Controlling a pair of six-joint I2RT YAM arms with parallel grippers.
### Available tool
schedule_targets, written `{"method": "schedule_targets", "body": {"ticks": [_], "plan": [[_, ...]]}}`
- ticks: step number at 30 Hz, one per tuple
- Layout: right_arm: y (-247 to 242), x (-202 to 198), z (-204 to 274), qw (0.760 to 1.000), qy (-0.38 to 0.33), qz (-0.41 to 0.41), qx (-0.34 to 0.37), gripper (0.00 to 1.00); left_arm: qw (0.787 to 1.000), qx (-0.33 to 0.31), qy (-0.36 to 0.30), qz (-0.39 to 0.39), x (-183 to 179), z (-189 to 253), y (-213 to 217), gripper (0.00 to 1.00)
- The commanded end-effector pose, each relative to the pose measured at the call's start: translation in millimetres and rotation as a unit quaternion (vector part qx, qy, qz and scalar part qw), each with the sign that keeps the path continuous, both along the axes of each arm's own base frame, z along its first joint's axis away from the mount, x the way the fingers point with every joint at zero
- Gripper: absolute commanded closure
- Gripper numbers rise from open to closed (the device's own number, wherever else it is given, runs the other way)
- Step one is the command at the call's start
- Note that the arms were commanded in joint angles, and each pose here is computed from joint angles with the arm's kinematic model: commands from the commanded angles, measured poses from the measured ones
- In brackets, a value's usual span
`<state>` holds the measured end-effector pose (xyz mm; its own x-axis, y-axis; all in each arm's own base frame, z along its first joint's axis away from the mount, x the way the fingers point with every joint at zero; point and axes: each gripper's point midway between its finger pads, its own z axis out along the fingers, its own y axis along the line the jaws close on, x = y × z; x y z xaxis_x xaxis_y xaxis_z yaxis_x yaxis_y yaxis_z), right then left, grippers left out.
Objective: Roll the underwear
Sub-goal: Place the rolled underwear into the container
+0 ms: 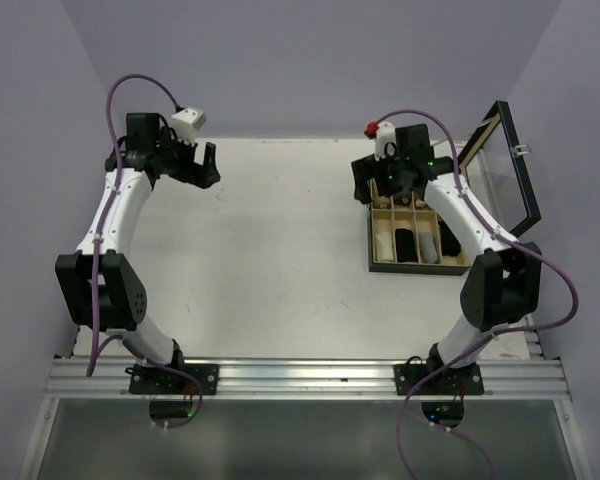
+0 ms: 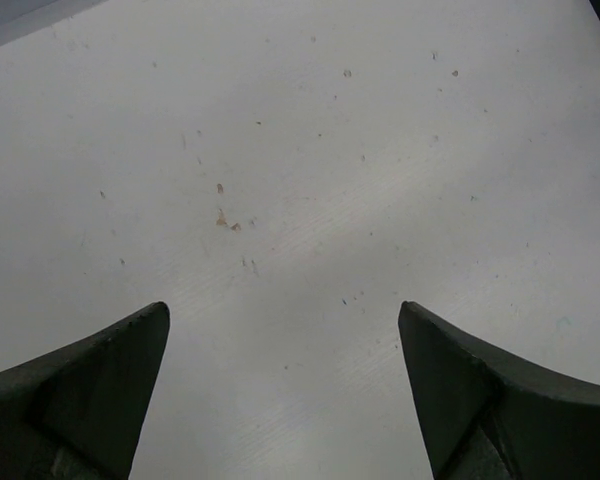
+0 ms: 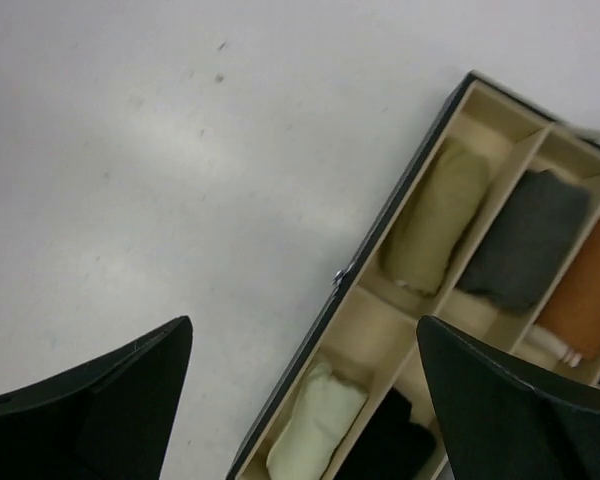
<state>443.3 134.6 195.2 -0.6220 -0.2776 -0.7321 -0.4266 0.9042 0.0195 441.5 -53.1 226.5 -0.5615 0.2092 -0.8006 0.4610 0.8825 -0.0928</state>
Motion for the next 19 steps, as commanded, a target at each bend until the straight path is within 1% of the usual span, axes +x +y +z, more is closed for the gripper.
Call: {"method": "schedule_targets", "body": {"ticks": [1, 2, 3, 4, 5, 6, 7, 10, 13, 19], "plan": [[27, -56, -17, 0.992, 0.048, 0.104, 0.050, 0.01, 0.998, 0.020, 0.039, -0.033, -13, -34, -8, 0.00], [28, -74, -36, 0.990, 0.070, 0.111, 0.052, 0.01, 0.998, 0.038, 0.041, -0.025, -17, -41, -6, 0.00], [34, -86, -39, 0.988, 0.073, 0.126, 0.055, 0.01, 0.997, 0.049, 0.033, -0.043, -20, -47, -24, 0.00], [34, -105, -46, 0.986, 0.081, 0.135, 0.059, 0.01, 0.996, 0.059, 0.053, -0.051, -36, -69, -29, 0.00], [37, -114, -51, 0.984, 0.086, 0.144, 0.062, 0.01, 0.994, 0.071, 0.058, -0.058, -43, -78, -36, 0.00], [43, -125, -53, 0.982, 0.089, 0.159, 0.059, 0.01, 0.992, 0.088, 0.053, -0.075, -49, -86, -53, 0.00], [44, -134, -57, 0.980, 0.091, 0.169, 0.054, 0.01, 0.989, 0.091, 0.073, -0.086, -63, -103, -59, 0.00], [50, -158, -65, 0.976, 0.107, 0.184, 0.052, 0.01, 0.988, 0.068, 0.080, -0.114, -83, -112, -84, 0.00], [55, -164, -69, 0.974, 0.118, 0.184, 0.064, 0.01, 0.988, 0.058, 0.092, -0.113, -91, -118, -86, 0.00], [61, -164, -67, 0.972, 0.114, 0.197, 0.059, 0.01, 0.991, 0.064, 0.070, -0.094, -89, -106, -81, 0.00]]}}
